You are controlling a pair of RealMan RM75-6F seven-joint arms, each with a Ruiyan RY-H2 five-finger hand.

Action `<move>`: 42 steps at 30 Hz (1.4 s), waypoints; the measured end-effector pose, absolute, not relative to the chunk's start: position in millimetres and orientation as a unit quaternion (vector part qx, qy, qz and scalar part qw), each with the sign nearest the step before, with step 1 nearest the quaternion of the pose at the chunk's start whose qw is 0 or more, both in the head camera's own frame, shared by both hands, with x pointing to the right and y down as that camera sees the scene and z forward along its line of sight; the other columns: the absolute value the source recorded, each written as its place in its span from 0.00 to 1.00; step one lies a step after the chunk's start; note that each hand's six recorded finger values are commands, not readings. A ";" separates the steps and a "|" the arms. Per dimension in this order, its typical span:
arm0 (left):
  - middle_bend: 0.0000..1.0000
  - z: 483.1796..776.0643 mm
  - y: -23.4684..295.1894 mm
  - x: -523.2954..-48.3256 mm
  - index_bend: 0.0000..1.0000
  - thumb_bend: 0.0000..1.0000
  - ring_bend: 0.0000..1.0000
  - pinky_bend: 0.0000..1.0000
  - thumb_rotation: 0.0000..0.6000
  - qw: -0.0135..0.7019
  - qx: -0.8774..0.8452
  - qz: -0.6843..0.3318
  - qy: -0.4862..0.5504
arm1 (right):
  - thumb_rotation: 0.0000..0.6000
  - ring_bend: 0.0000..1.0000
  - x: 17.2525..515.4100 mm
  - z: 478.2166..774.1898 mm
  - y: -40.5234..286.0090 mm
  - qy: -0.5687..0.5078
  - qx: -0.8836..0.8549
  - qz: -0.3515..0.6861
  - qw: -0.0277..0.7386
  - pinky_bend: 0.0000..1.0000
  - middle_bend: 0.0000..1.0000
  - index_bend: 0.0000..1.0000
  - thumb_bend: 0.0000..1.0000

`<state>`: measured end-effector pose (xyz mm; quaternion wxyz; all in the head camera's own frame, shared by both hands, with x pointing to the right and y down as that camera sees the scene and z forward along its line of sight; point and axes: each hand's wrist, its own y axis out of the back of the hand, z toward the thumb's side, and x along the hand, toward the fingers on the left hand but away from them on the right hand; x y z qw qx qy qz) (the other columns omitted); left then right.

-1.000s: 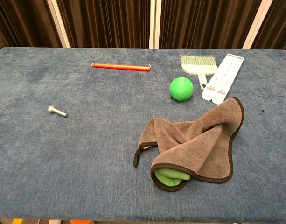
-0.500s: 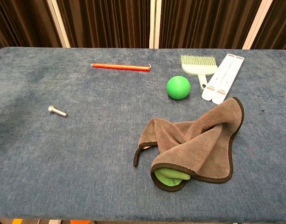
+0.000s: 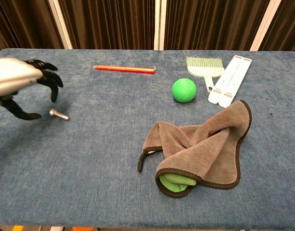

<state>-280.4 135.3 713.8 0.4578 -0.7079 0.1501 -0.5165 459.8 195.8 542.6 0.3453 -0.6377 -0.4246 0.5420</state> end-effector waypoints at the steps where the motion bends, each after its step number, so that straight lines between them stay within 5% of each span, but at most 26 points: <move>1: 0.20 717.7 135.9 -277.9 0.44 0.24 0.02 0.00 1.00 0.459 -0.706 -0.518 0.147 | 1.00 0.00 460.2 542.6 196.1 -0.425 -0.637 0.542 0.345 0.00 0.12 0.03 0.26; 42: 0.20 753.4 137.8 -243.6 0.55 0.41 0.02 0.00 1.00 0.433 -0.711 -0.537 0.137 | 1.00 0.00 473.2 545.1 202.0 -0.434 -0.632 0.550 0.332 0.00 0.12 0.03 0.26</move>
